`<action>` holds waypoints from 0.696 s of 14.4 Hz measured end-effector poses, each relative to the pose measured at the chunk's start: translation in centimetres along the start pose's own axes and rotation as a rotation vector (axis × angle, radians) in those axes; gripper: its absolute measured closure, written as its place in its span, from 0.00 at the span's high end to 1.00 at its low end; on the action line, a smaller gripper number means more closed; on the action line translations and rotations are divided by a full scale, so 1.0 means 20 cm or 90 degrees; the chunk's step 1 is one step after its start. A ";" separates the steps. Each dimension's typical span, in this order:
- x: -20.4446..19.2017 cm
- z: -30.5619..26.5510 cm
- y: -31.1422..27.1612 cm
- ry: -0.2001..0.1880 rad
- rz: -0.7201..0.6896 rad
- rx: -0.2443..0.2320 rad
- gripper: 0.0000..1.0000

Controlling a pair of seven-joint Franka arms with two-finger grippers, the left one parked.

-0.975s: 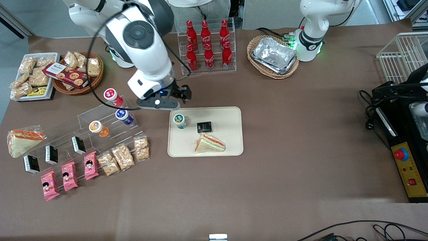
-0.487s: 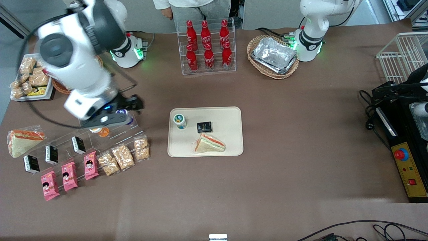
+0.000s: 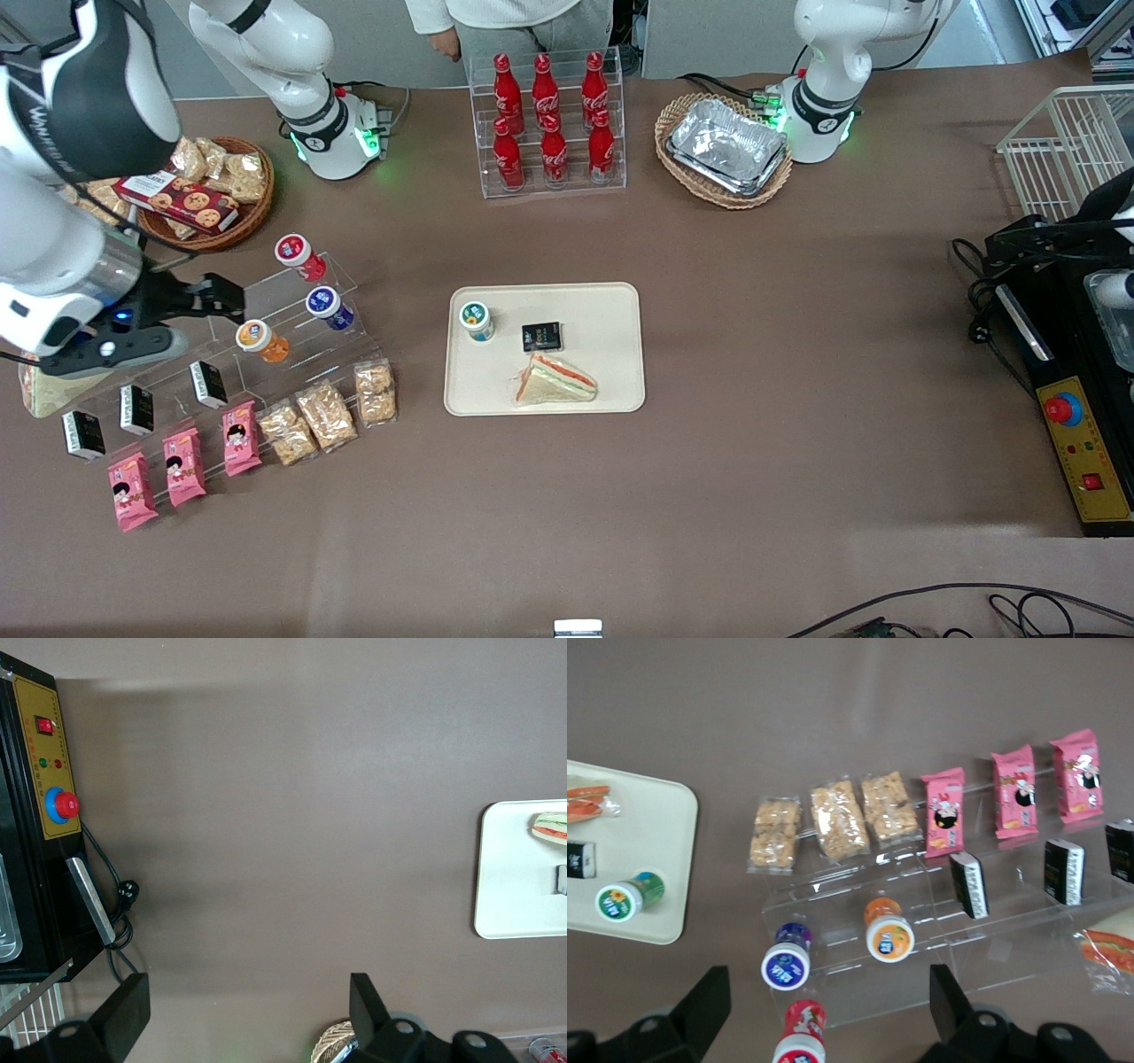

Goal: Place green gum on tray

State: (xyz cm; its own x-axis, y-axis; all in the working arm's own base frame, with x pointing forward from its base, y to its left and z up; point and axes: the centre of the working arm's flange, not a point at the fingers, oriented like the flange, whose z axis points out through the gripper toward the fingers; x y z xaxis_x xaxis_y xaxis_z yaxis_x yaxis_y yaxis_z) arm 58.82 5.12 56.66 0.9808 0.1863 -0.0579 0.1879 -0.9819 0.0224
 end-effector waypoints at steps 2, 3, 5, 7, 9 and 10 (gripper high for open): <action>-0.01 0.00 0.10 0.000 0.020 0.001 1.00; -0.02 0.00 0.13 0.000 0.024 0.001 1.00; -0.02 0.00 0.12 0.001 0.022 0.001 1.00; -0.01 0.00 0.08 -0.001 0.015 -0.004 1.00; 0.00 0.02 0.09 -0.009 0.026 -0.022 1.00; 0.00 0.03 0.11 -0.011 0.035 -0.029 1.00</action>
State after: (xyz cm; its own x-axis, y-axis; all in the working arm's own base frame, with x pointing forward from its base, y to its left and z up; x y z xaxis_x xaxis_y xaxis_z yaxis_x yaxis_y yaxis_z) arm 59.21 2.89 56.12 0.9887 0.1307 -0.0730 0.1360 -0.9881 0.0715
